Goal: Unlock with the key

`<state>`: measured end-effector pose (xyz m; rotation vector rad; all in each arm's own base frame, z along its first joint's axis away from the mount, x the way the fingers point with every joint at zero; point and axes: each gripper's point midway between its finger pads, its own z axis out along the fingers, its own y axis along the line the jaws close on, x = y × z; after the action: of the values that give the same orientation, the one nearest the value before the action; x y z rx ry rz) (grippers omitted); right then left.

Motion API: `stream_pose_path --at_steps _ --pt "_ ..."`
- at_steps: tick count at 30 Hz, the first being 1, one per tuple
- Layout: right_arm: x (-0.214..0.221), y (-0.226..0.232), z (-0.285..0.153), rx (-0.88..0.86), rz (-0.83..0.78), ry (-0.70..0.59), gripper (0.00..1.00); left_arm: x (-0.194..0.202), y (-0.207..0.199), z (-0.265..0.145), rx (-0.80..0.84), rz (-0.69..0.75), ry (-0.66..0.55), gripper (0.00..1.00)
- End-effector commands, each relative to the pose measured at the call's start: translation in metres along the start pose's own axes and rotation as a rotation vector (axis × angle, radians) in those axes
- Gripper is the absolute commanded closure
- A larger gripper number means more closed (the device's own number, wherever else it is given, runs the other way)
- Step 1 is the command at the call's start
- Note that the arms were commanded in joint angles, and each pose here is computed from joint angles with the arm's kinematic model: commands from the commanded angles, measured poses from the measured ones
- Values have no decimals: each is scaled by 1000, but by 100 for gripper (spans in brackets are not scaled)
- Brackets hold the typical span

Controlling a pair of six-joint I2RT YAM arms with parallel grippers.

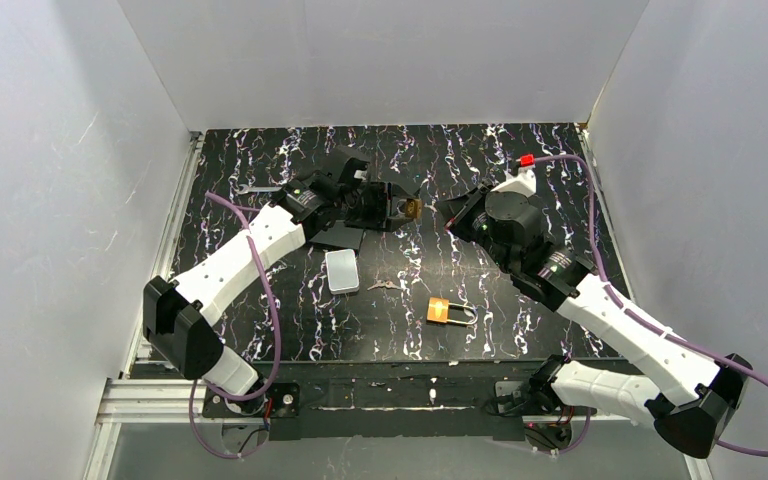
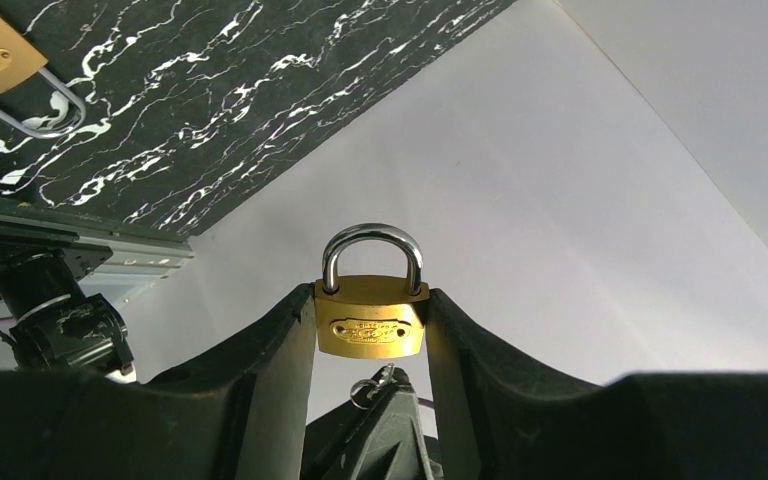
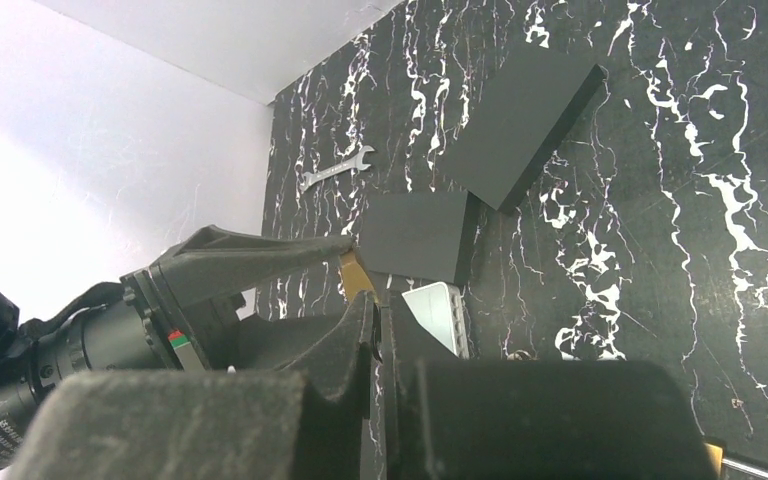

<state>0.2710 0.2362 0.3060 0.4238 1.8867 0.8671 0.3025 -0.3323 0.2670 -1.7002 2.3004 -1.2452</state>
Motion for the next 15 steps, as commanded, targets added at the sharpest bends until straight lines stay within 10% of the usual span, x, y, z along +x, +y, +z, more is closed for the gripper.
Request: stream_pose_path --at_steps 1,15 --pt "-11 13 1 -49 -4 -52 99 6 -1 -20 17 -31 34 100" --pt "1 9 4 -57 -22 -20 99 10 -2 -22 18 -30 48 100"
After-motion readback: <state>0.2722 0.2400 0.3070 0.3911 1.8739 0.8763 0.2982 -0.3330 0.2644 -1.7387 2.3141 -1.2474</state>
